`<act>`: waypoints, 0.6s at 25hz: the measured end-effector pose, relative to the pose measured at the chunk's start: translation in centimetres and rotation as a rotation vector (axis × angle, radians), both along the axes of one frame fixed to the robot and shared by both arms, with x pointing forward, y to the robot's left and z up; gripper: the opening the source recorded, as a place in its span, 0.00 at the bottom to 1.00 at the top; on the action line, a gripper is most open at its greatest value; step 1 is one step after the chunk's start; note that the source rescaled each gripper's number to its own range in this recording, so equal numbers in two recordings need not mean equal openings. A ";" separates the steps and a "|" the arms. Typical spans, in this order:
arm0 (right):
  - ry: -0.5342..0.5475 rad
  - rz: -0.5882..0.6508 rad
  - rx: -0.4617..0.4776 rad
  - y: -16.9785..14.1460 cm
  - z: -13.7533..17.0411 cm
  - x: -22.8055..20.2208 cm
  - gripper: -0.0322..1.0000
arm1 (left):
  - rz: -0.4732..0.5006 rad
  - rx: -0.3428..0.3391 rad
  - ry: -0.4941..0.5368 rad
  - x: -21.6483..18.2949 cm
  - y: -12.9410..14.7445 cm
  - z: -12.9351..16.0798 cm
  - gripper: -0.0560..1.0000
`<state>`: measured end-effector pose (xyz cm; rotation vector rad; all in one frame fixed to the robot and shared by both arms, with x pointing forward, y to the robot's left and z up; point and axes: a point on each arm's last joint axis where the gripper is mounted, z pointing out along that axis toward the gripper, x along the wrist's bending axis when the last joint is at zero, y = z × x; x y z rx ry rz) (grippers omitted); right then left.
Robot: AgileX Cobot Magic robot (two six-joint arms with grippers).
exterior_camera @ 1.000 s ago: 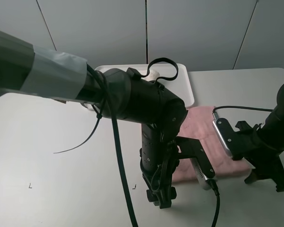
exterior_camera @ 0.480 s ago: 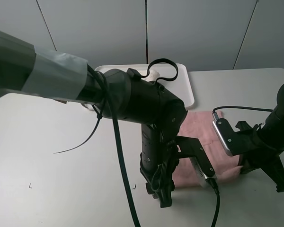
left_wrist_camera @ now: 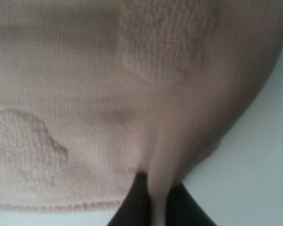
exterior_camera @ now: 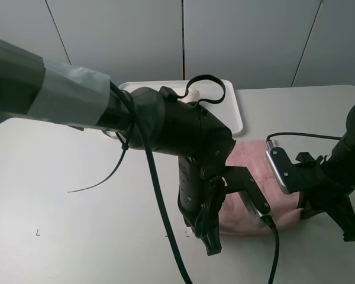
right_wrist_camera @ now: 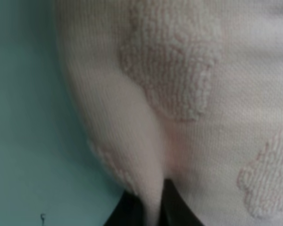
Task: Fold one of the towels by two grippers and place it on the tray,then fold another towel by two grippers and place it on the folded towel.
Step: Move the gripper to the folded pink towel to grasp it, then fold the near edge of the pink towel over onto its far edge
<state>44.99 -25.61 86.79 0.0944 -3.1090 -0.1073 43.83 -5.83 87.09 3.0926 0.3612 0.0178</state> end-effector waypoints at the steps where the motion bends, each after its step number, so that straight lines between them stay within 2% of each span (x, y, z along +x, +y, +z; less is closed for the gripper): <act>1: 0.000 -0.005 0.001 0.0 0.0 0.0 0.05 | 0.000 -0.001 -0.001 0.0 0.0 0.0 0.06; 11: -0.042 -0.067 0.027 0.1 2.6 -0.5 0.05 | -0.017 -0.003 -0.030 0.4 -0.2 0.4 0.06; 15: -0.046 -0.151 0.036 0.1 3.8 -0.9 0.05 | -0.020 -0.030 -0.052 0.6 -0.4 1.2 0.05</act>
